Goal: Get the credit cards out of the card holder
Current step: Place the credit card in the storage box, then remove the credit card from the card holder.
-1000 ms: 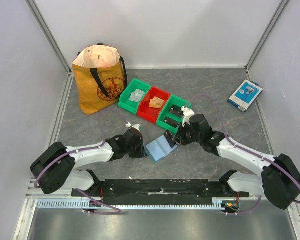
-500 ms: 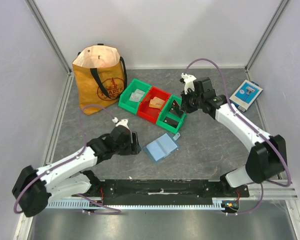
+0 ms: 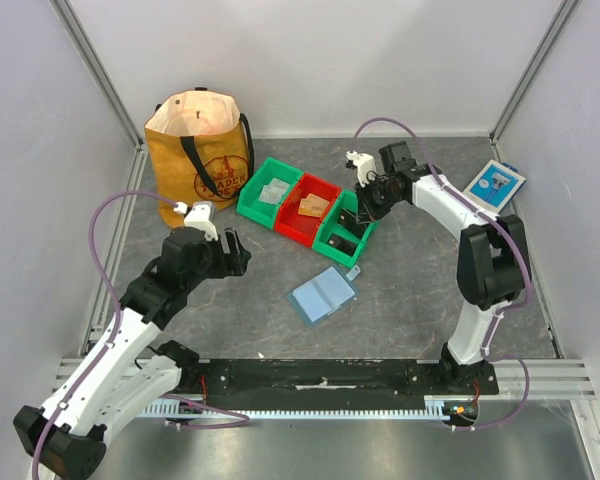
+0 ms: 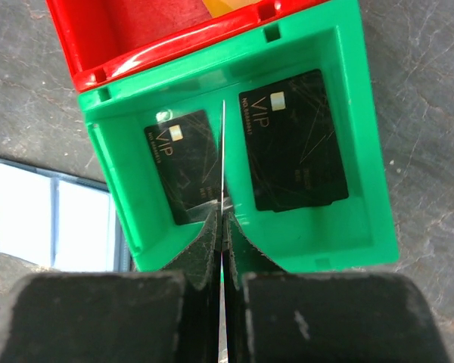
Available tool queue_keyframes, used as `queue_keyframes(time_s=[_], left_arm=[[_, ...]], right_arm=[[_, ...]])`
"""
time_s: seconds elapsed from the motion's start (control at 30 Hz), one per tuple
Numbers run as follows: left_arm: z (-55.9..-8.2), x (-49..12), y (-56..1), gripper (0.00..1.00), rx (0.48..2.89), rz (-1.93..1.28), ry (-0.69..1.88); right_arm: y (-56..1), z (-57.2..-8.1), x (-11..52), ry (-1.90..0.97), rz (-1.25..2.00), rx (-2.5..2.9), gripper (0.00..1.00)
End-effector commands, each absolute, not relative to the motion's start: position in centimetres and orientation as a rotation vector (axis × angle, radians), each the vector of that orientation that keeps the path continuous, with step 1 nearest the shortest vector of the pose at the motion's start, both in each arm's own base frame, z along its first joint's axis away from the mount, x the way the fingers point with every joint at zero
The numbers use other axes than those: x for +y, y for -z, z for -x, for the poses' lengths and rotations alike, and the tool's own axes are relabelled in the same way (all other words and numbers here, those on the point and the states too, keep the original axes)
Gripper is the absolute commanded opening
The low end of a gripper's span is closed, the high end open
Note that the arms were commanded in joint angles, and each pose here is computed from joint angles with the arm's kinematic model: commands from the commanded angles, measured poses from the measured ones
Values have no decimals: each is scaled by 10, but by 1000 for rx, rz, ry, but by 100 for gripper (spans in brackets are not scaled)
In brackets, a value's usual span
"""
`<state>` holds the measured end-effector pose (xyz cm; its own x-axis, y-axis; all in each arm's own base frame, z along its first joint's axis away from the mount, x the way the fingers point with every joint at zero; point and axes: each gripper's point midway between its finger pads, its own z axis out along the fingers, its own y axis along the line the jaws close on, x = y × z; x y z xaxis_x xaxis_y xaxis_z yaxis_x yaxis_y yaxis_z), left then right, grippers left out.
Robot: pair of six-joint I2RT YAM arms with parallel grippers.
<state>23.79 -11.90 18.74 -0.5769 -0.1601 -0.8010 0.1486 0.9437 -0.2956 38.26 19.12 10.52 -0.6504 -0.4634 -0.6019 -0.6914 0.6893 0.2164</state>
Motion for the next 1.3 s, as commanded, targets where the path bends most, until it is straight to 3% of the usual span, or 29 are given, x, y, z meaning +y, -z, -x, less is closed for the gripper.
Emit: queue_keyframes(time_s=[0.0, 0.07, 0.17, 0.33, 0.53, 0.7, 0.9, 1.07, 1.27], left_arm=[[-242, -110, -172, 83, 2164, -69, 323], [-244, -101, -171, 83, 2161, -59, 267], [-245, -99, -172, 83, 2144, -55, 255], [-245, -99, -169, 83, 2156, -62, 250], [-247, -98, -165, 83, 2175, -59, 243], [-248, -94, -165, 83, 2177, -38, 233], [-249, -92, -163, 83, 2182, -24, 223], [-250, -90, -163, 82, 2183, -11, 213], [-252, -89, -161, 82, 2193, -5, 208]], right_arm=[[-100, -398, 192, -610, 987, 2361, 0], [-93, -405, 190, -581, 997, 2372, 2], [-91, -419, 182, -489, 988, 2383, 12], [-127, -440, 169, -314, 893, 2336, 46], [-177, -417, 187, -115, 775, 2197, 66], [-178, -346, 239, -243, 740, 2111, 74], [-144, -256, 280, -301, 792, 2101, 76], [-111, -213, 298, -294, 794, 2132, 78], [-82, -194, 316, -215, 795, 2145, 84]])
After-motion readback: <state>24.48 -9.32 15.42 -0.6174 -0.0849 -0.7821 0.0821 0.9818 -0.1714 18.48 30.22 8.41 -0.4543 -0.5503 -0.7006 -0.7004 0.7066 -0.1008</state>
